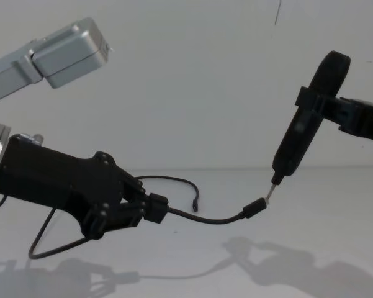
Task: Pick up the data cable with the one hand.
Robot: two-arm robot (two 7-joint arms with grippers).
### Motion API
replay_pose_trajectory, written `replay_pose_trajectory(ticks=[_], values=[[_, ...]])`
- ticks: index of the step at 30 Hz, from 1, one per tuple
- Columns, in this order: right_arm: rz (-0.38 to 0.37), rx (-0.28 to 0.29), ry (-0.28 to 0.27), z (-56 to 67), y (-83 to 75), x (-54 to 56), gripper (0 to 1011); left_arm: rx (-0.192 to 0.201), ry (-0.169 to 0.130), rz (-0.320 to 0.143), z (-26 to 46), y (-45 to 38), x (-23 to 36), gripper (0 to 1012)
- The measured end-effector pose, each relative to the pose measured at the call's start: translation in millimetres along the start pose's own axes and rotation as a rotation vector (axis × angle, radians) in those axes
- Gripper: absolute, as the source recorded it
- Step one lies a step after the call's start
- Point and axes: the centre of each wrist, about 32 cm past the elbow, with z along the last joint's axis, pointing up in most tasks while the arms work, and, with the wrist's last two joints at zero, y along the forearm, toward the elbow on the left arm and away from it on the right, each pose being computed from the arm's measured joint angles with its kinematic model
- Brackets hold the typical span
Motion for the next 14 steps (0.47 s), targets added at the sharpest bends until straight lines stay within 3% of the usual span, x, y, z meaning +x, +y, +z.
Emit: replay_pose_trajectory(ticks=[14], values=[[0.0,0.001,0.0,0.0,0.0,0.0,263,0.0,0.0,0.0,0.0,0.0,0.0,41]])
